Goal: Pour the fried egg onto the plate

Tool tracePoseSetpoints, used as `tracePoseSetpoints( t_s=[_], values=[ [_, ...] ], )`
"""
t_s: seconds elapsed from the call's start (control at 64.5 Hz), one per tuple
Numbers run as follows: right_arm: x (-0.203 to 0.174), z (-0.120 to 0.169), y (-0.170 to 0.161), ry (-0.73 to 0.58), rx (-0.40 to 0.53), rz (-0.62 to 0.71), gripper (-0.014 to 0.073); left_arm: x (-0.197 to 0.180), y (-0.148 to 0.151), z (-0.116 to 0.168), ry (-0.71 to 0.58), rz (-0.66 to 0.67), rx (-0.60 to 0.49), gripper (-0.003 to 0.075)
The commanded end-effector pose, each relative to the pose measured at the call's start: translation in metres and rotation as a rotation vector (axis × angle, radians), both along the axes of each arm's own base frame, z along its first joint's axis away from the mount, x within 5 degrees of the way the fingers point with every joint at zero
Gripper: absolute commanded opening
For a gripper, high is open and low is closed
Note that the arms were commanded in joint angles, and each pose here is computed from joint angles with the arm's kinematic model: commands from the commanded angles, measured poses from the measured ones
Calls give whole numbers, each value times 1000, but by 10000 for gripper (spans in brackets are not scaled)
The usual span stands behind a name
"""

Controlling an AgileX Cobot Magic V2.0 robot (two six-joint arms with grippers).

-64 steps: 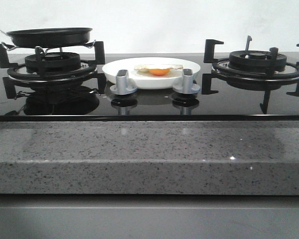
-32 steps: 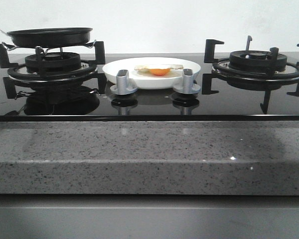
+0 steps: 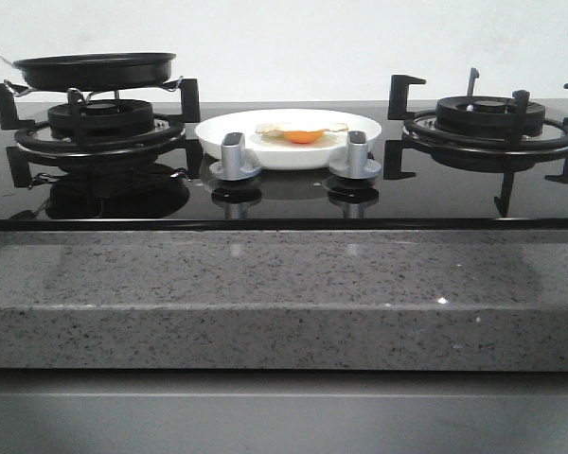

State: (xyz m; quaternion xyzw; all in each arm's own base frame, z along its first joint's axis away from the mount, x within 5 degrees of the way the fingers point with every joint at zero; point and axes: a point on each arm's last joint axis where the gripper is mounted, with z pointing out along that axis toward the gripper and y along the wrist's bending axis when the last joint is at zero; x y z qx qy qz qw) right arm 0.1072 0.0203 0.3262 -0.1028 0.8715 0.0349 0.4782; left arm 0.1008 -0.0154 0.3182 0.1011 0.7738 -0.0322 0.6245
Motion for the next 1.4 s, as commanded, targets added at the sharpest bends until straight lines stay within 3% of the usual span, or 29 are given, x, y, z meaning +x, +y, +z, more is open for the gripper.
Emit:
tracePoseSetpoints(
  t_s=[0.0, 0.372, 1.381],
  values=[
    [-16, 4, -4, -184, 32, -7, -67, 0, 1, 13, -71, 23, -30, -19],
    [-65, -23, -12, -469, 84, -9, -67, 0, 1, 13, -71, 23, -30, -19],
    [-66, -23, -13, -476, 85, -9, -67, 0, 1, 13, -71, 23, -30, -19]
  ],
)
